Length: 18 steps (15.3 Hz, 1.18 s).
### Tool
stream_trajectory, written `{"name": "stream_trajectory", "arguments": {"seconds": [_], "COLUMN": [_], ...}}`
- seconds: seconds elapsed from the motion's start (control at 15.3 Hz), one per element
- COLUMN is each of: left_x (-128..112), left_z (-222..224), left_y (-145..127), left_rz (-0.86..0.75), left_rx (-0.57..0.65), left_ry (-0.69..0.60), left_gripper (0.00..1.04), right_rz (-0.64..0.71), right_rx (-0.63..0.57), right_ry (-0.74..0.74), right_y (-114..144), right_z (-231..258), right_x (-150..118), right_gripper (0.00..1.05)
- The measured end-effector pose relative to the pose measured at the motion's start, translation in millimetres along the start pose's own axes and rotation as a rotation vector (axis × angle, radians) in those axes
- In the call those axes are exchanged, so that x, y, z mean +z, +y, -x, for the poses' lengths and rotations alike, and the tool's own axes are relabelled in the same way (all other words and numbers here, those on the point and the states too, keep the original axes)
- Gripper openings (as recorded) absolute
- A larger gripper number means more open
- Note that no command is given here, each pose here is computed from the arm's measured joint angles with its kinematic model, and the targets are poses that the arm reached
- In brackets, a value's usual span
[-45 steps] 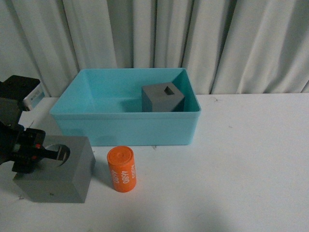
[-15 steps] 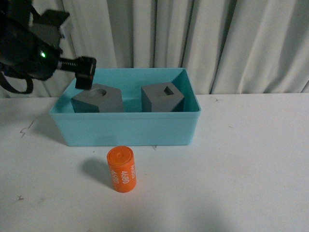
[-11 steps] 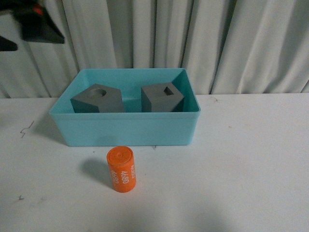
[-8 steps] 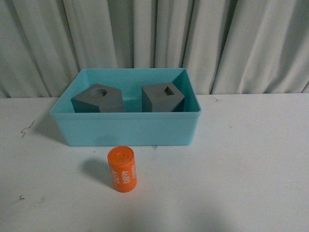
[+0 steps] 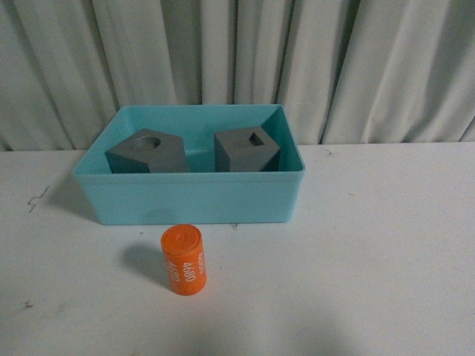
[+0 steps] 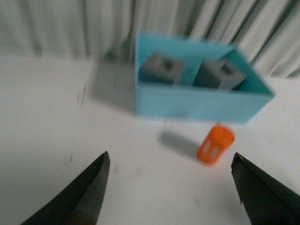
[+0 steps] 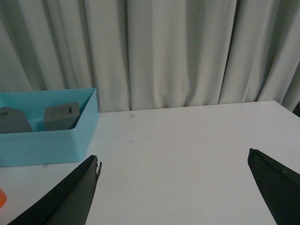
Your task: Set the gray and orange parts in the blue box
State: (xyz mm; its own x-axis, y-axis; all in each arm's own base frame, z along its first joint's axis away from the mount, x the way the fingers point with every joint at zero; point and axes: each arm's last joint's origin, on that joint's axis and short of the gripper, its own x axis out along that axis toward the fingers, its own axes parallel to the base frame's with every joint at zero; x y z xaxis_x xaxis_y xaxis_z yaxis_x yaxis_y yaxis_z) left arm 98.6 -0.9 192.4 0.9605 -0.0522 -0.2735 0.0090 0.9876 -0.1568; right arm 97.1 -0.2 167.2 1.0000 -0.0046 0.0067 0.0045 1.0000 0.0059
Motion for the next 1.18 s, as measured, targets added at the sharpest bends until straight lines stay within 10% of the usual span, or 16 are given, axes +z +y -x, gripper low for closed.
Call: {"name": "stream_trajectory", "arguments": {"seconds": [0.2, 0.46, 1.18], "left_x": [1, -12, -25], "left_z": [2, -3, -6], "left_y": [1, 3, 5], "left_rz": [-0.120, -0.139, -0.139], "left_rx": [0.029, 0.031, 0.029], "left_ry": [-0.297, -0.276, -0.281], "left_gripper": [0.44, 0.02, 0.05], "right_rz": [0.000, 0.000, 0.000], "right_rx": [0.003, 0.002, 0.004], "right_ry": [0.000, 0.000, 0.000], "right_y": [0, 0, 0], "right_z": [0, 0, 0], "right_x": [0, 0, 0], "right_gripper": [0.98, 0.98, 0.98]}}
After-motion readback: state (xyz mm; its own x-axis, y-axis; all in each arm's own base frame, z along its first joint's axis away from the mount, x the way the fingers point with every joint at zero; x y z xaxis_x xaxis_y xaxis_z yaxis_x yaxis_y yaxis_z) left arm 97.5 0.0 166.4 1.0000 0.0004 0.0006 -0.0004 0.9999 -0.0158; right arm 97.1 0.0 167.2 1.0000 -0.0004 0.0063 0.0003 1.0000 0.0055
